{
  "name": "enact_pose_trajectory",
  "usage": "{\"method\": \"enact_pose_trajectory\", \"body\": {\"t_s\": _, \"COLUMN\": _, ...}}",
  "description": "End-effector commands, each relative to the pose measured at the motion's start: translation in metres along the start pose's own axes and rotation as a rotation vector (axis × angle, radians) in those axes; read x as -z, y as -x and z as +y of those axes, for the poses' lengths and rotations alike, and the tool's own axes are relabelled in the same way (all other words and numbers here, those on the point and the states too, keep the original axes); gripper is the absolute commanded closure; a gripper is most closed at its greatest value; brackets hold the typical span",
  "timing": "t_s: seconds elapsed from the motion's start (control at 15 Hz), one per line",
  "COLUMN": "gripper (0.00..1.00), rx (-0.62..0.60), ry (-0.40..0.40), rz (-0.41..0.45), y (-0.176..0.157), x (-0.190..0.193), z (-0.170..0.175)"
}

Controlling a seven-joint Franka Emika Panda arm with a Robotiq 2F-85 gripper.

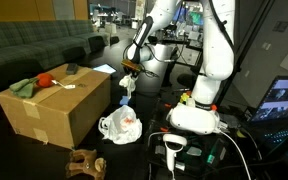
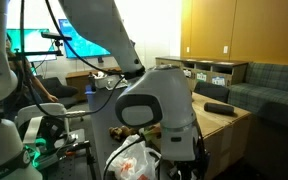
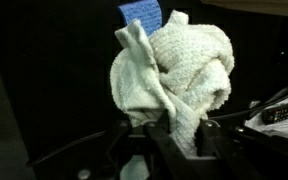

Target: Put the objects on the table on top of the box and put the objects on the box on the table

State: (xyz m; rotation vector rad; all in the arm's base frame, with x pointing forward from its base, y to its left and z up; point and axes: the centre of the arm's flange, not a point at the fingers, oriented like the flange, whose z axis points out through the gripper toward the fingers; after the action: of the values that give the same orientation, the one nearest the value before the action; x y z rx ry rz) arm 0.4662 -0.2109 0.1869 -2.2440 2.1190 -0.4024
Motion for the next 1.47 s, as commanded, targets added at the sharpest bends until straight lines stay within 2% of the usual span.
{"method": "enact_pose_trajectory", "body": {"t_s": 0.0, "gripper": 0.96, "rx": -0.070, "ry": 0.033, "rz": -0.014, "y": -0.010, "x": -0.044, "z": -0.022}}
{"method": "enact_pose_trajectory", "body": {"t_s": 0.2, "gripper": 0.96, "rx": -0.139, "ry": 0.079, "rz": -0.041, "y": -0.016, "x": -0.073, "z": -0.013}}
{"method": "enact_pose_trajectory", "body": {"t_s": 0.67, "gripper": 0.96, "rx": -0.349, "ry": 0.162, "rz": -0.057, "y": -0.045, "x": -0.103, "z": 0.060}}
{"method": "enact_pose_trajectory", "body": {"t_s": 0.93, "gripper": 0.96, "rx": -0.396, "ry": 0.169, "rz": -0.074, "y": -0.055, "x": -0.116, "z": 0.060}}
{"method": "enact_pose_trajectory", "body": {"t_s": 1.0, "gripper": 0.84, "rx": -0.401, "ry": 0.164, "rz": -0.079, "y": -0.055, "x": -0.118, "z": 0.058}}
{"method": "enact_pose_trajectory", "body": {"t_s": 1.07, "gripper": 0.58, "rx": -0.399, "ry": 0.158, "rz": -0.091, "y": -0.056, "x": -0.118, "z": 0.054}}
{"method": "enact_pose_trajectory", "body": {"t_s": 1.2, "gripper": 0.50, "rx": -0.391, "ry": 0.144, "rz": -0.103, "y": -0.053, "x": -0.116, "z": 0.047}}
{"method": "enact_pose_trajectory", "body": {"t_s": 1.4, "gripper": 0.27, "rx": -0.365, "ry": 0.135, "rz": -0.103, "y": -0.043, "x": -0.100, "z": 0.040}}
